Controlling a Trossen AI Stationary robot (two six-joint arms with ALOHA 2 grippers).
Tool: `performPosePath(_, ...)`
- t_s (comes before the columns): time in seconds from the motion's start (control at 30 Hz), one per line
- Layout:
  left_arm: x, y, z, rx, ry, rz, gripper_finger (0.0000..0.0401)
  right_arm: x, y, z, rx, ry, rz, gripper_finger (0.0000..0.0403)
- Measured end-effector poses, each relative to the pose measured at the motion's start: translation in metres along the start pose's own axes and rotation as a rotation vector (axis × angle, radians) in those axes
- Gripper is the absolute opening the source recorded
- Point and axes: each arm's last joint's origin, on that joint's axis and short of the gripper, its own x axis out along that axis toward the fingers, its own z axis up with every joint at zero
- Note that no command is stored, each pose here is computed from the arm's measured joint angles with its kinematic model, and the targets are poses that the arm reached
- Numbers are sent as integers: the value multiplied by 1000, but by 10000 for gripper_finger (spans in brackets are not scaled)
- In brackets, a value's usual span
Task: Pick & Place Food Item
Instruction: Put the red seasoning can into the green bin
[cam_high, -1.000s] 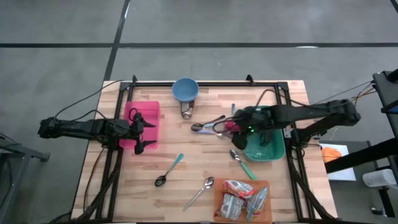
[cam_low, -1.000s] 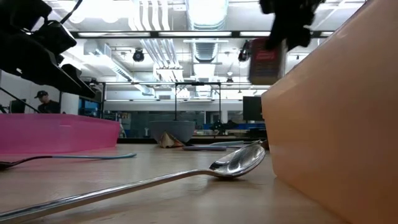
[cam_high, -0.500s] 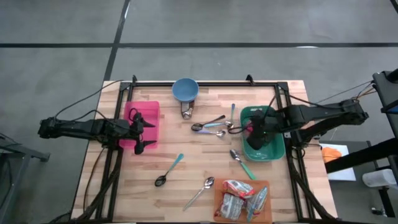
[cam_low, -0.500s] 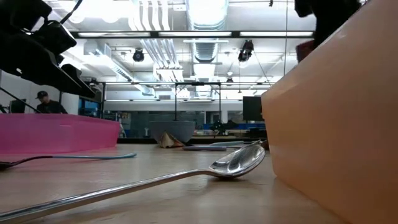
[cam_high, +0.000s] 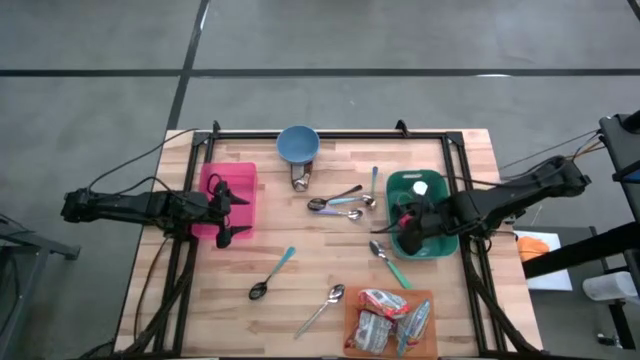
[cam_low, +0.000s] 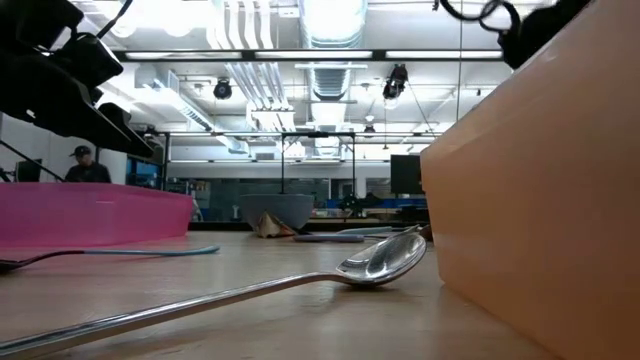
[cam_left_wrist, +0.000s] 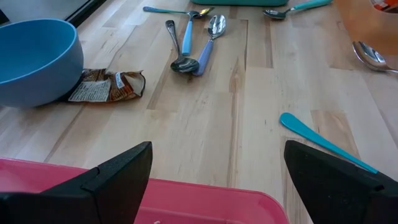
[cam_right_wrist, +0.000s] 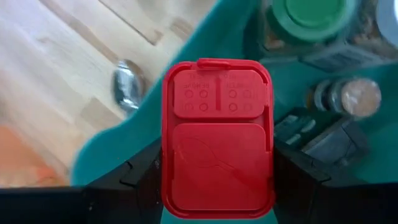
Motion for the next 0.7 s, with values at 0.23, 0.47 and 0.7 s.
performPosePath(0.23,0,0,0,0,0,0,368,26,-3,-8,60,1,21,209)
performPosePath(0.47,0,0,0,0,0,-1,368,43,-7,-13,111,-27,19,209)
performPosePath(0.7,0,0,0,0,0,0,368,50,-12,-13,185,-129,-27,209)
